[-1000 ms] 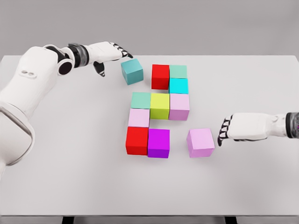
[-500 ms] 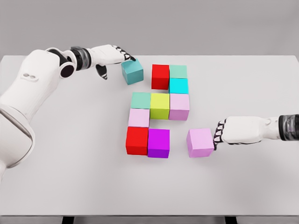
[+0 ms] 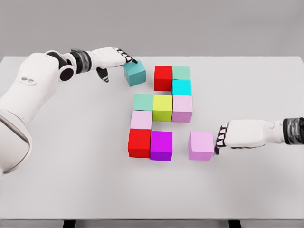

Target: Assemble the squares on the desktop into the number 2

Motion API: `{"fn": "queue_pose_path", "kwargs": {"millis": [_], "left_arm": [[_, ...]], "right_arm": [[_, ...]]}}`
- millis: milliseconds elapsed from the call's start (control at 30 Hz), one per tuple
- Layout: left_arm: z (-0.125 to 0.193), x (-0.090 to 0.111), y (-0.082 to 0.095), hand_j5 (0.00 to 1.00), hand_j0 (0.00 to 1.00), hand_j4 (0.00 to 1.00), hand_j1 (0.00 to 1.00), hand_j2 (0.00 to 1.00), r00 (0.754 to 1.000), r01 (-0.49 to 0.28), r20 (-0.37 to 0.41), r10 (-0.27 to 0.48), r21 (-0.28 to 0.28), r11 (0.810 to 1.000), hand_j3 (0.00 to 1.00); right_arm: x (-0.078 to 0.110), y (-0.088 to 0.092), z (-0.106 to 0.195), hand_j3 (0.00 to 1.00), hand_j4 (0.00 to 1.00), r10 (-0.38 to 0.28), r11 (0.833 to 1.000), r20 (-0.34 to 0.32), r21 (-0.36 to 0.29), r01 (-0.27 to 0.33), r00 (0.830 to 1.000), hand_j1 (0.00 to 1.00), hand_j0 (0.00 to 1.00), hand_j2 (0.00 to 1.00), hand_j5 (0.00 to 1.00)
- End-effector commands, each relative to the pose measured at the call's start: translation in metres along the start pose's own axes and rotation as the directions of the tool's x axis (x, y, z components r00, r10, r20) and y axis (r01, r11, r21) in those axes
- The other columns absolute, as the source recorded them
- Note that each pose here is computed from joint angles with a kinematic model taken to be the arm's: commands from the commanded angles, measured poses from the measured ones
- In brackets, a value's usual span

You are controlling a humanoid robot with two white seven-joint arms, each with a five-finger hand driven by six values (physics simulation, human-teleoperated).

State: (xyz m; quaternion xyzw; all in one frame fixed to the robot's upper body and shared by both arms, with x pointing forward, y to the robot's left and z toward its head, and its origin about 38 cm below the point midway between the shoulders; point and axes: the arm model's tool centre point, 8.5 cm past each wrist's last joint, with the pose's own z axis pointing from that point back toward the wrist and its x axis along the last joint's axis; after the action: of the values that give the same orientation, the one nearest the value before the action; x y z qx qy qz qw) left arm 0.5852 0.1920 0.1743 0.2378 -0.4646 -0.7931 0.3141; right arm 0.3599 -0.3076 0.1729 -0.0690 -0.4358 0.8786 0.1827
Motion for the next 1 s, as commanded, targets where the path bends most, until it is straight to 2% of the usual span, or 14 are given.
{"fn": "queue_pose_path", "kwargs": {"millis": [0, 133, 267, 533, 967], "left_arm": [[0.002, -0.002, 0.002, 1.00, 1.00, 1.00, 1.00, 1.00, 1.000, -0.013, -0.006, 0.013, 0.012, 1.000, 1.00], [0.007, -0.011, 0.007, 1.00, 1.00, 1.00, 1.00, 1.00, 0.999, -0.024, -0.029, 0.025, 0.026, 0.999, 1.00], [0.004, -0.008, 0.008, 1.00, 1.00, 1.00, 1.00, 1.00, 0.999, -0.025, -0.027, 0.026, 0.021, 0.999, 1.00], [-0.018, 0.019, 0.026, 1.00, 1.00, 1.00, 1.00, 1.00, 1.000, -0.007, 0.015, 0.007, 0.027, 1.000, 1.00], [-0.022, 0.025, 0.029, 1.00, 1.00, 1.00, 1.00, 1.00, 1.000, 0.010, 0.025, -0.010, 0.021, 1.000, 1.00]], "right_arm": [[-0.006, 0.003, 0.004, 0.61, 0.61, -0.013, 1.000, -0.021, 0.003, 0.013, 1.000, 0.61, 0.61, 0.61, 0.61], [-0.009, 0.003, 0.003, 0.61, 0.61, -0.015, 1.000, -0.027, 0.001, 0.015, 1.000, 0.61, 0.61, 0.61, 0.61], [-0.008, 0.001, 0.001, 0.61, 0.61, -0.014, 1.000, -0.023, -0.002, 0.014, 1.000, 0.61, 0.61, 0.61, 0.61], [-0.007, -0.001, 0.000, 0.61, 0.61, -0.012, 1.000, -0.017, -0.009, 0.012, 1.000, 0.61, 0.61, 0.61, 0.61], [-0.005, -0.005, -0.008, 0.61, 0.61, -0.004, 1.000, 0.003, -0.014, 0.004, 1.000, 0.61, 0.61, 0.61, 0.61]]}}
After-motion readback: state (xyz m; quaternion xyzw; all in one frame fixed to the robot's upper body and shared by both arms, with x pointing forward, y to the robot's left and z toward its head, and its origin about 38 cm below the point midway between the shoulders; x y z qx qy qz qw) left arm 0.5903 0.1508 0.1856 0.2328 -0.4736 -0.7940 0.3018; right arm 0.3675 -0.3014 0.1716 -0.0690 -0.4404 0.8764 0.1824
